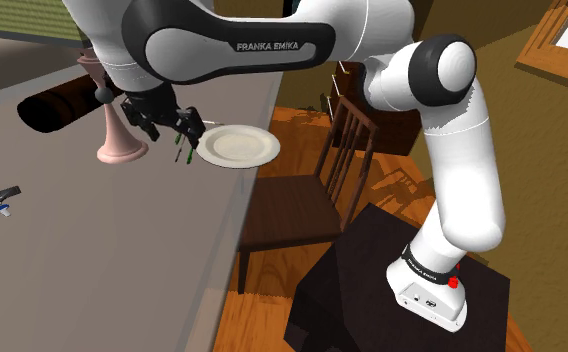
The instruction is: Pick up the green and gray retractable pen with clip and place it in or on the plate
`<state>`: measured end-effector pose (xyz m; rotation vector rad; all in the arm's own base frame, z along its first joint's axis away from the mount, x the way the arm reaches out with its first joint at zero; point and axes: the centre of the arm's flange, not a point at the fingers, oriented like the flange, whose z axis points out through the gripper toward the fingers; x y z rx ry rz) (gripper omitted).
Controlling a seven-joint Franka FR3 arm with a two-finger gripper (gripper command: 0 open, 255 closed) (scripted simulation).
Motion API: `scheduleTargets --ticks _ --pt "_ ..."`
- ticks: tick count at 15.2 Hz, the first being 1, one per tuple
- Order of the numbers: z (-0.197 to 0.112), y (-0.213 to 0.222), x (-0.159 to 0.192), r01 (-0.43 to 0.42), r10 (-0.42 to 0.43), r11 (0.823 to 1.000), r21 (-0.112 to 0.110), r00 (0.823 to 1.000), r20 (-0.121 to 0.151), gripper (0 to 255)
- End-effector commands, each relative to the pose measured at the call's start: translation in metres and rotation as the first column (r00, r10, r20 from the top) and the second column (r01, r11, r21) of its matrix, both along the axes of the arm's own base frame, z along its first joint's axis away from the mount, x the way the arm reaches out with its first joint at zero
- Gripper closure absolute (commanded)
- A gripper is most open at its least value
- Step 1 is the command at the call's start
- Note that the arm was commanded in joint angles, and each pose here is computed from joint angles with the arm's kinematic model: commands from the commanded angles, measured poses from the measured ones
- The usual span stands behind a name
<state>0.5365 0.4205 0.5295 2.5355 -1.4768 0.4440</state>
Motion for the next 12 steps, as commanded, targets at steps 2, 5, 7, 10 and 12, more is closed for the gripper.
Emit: scheduleTargets --ticks 2,5,7,10,12 --pt "-0.0032 -0.0010 0.0013 0.000 0.000 1.000 0.000 1.000 0.000 0" --pt "-0.0032 -0.0010 0.0013 0.000 0.000 1.000 0.000 1.000 0.000 0" --pt "-0.0031 -0.0010 0.0013 0.000 0.000 1.000 0.000 1.000 0.000 0" --pt "-0.0031 -0.0010 0.0013 0.000 0.000 1.000 0.000 1.000 0.000 255" --pt "-0.0031 -0.0010 0.0013 0.000 0.000 1.000 0.000 1.000 0.000 255"
